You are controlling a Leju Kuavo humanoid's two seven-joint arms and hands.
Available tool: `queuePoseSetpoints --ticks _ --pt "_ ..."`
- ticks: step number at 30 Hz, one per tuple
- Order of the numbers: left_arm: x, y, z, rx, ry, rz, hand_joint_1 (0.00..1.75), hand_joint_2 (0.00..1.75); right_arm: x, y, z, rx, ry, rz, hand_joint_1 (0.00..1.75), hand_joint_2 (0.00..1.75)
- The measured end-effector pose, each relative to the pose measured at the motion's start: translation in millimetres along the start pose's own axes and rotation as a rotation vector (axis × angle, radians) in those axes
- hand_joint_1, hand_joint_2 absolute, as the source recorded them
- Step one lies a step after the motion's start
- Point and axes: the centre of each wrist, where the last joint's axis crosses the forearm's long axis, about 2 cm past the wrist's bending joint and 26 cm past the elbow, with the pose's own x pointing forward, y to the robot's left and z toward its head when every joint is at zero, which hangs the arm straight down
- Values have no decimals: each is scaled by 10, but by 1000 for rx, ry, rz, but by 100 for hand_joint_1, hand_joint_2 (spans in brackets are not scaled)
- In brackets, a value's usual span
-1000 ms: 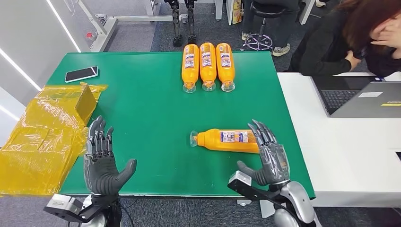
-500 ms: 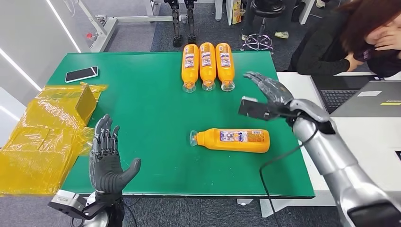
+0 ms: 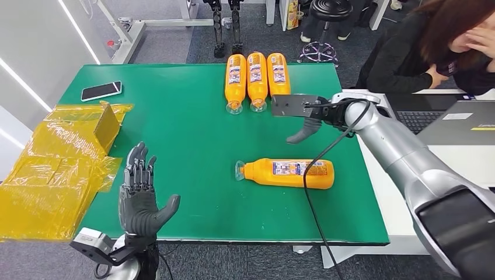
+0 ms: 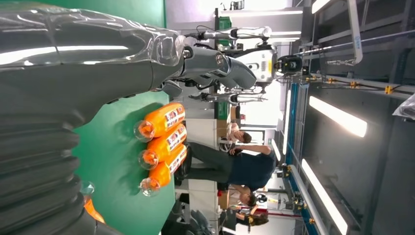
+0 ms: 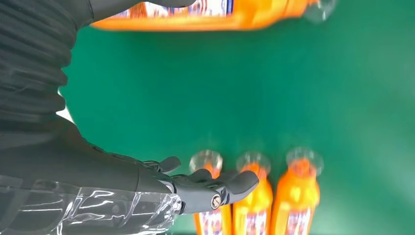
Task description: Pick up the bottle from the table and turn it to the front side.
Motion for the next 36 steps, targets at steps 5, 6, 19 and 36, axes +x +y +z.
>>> queuePoseSetpoints --ticks 5,6,19,36 --pt "-18 1 -12 0 8 2 0 175 -46 182 -119 53 33 19 0 175" --pt "-19 3 -16 1 9 3 0 175 -66 235 -146 58 39 23 0 175" --pt "-33 10 -19 5 16 7 0 175 -503 1127 -379 117 112 22 0 175" --pt "-54 61 19 12 34 -5 0 175 -975 1757 -275 19 177 19 175 175"
